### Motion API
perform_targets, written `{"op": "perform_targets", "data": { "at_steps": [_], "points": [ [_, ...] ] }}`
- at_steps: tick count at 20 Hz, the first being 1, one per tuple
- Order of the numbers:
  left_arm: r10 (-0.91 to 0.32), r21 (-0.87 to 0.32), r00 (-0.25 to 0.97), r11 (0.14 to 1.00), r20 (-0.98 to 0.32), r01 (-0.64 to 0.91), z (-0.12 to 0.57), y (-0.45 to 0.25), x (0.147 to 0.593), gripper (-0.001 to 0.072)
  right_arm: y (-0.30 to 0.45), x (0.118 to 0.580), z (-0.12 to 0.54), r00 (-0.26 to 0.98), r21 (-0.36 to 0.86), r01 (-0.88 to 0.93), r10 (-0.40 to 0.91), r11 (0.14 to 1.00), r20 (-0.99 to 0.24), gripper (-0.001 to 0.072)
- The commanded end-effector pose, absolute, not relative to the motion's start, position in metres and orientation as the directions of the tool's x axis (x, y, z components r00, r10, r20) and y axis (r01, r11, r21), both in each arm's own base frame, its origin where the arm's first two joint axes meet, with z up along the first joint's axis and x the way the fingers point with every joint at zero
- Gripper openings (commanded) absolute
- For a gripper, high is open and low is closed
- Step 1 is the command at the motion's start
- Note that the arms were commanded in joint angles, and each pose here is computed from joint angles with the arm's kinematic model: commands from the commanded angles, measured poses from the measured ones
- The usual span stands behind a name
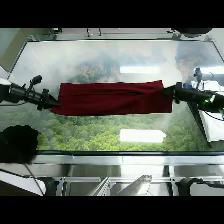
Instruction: Fold the shirts.
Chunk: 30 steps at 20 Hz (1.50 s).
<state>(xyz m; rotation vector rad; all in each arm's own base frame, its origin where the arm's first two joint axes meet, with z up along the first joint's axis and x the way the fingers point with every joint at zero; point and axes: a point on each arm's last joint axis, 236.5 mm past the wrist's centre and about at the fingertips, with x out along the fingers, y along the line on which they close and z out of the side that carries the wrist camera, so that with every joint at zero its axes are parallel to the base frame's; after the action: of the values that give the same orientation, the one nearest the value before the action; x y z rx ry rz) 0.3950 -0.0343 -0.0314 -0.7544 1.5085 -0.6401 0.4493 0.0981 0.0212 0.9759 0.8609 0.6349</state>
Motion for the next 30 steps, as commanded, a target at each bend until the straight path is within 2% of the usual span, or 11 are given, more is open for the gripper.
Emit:
{"op": "perform_targets", "data": {
  "at_steps": [1,9,10,12,18,19,22,25,26,27,30],
  "points": [
    [-0.747,-0.749,0.052,0.661,-0.662,-0.034,-0.047,-0.033,0.453,0.0028,0.091,0.505,-0.011,0.589,0.921,-0.059,0.758,0.386,-0.280,0.0016],
    [-0.748,-0.749,0.037,0.661,-0.663,-0.043,-0.101,-0.020,0.496,0.0010,0.085,0.527,-0.067,0.572,0.894,-0.088,0.757,0.439,-0.316,0.0040],
    [-0.745,-0.746,0.041,0.665,-0.666,-0.039,-0.104,-0.018,0.498,0.0024,0.084,0.529,-0.064,0.575,0.883,-0.115,0.756,0.454,-0.313,0.0153],
    [-0.739,-0.741,0.060,0.671,-0.671,-0.019,-0.097,-0.016,0.505,0.0250,0.079,0.532,-0.062,0.572,0.858,-0.157,0.753,0.488,-0.324,0.0189],
    [-0.701,-0.703,0.179,0.708,-0.690,0.063,-0.047,0.003,0.529,0.0250,0.053,0.535,-0.051,0.508,0.749,-0.232,0.734,0.620,-0.451,0.0454],
    [-0.684,-0.693,0.227,0.719,-0.694,0.050,-0.041,0.013,0.533,0.0249,0.046,0.534,-0.052,0.496,0.730,-0.221,0.719,0.647,-0.487,0.0611],
    [-0.636,-0.677,0.349,0.736,-0.688,0.008,-0.020,0.054,0.541,0.0249,0.018,0.527,-0.068,0.449,0.675,-0.125,0.649,0.727,-0.615,0.0654],
    [-0.675,-0.739,0.402,0.674,-0.619,-0.006,0.010,0.058,0.543,0.0236,0.011,0.507,-0.088,0.364,0.636,-0.089,0.619,0.767,-0.696,0.0654],
    [-0.687,-0.750,0.405,0.661,-0.603,0.006,0.017,0.055,0.543,0.0067,0.016,0.504,-0.091,0.344,0.645,-0.091,0.631,0.759,-0.695,0.0654],
    [-0.693,-0.750,0.397,0.661,-0.601,0.018,0.019,0.049,0.542,0.0000,0.022,0.503,-0.094,0.333,0.652,-0.094,0.641,0.752,-0.692,0.0653],
    [-0.701,-0.736,0.351,0.676,-0.620,0.050,0.014,0.022,0.543,0.0000,0.050,0.504,-0.095,0.309,0.677,-0.115,0.674,0.727,-0.671,0.0647]
  ]
}}
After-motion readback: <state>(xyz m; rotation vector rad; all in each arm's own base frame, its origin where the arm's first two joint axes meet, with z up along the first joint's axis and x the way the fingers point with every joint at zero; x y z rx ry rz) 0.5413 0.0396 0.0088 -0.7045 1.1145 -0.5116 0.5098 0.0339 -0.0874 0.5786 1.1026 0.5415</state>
